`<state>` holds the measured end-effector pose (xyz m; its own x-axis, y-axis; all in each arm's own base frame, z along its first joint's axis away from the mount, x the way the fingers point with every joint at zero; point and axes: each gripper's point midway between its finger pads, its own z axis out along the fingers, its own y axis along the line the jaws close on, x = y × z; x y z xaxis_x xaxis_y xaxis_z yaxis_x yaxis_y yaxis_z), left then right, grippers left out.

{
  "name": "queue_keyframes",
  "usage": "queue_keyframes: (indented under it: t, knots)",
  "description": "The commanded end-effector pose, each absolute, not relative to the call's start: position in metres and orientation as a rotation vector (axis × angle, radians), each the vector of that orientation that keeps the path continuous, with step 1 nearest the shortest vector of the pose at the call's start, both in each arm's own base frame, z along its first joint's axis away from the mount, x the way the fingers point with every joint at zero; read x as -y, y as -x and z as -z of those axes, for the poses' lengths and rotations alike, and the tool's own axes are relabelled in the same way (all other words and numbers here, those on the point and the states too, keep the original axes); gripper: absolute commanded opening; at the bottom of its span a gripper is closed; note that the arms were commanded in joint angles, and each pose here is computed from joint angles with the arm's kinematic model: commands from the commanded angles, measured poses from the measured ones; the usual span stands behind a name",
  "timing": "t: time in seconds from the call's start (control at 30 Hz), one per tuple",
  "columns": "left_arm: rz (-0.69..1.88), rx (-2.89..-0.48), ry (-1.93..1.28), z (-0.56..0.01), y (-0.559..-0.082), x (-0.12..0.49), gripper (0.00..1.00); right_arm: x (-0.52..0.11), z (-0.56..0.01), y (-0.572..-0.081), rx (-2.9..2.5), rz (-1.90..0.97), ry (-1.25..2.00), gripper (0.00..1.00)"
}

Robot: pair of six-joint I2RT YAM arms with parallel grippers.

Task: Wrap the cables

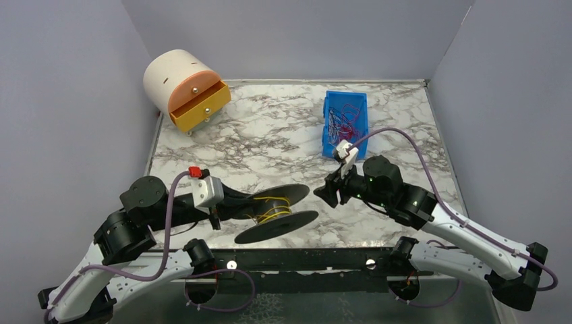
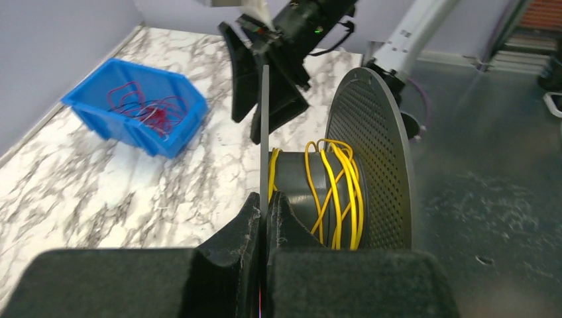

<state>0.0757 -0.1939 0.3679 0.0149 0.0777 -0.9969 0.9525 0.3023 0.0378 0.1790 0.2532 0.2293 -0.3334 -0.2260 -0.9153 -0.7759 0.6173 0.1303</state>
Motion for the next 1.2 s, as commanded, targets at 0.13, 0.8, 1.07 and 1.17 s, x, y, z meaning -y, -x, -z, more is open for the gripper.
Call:
queue_keyframes:
  t: [0.13, 0.8, 1.07, 1.17]
  knots:
    - [1.129, -1.117, -1.262, -0.392, -0.014, 0.190, 0.00, -0.264, -0.225, -0.120, -1.879, -1.025, 0.939, 0.56]
    - [1.437, -0.748, -1.471, -0.432, 0.048, 0.193, 0.00, -0.253, -0.252, -0.032, -1.661, -1.478, 1.160, 0.53]
    - [1.407, -0.756, -1.392, -0.453, 0.030, 0.209, 0.00, -0.258, -0.268, -0.016, -1.465, -1.593, 1.266, 0.52]
    - [1.378, -0.778, -1.319, -0.458, 0.017, 0.217, 0.00, -0.262, -0.274, -0.015, -1.379, -1.619, 1.267, 0.52]
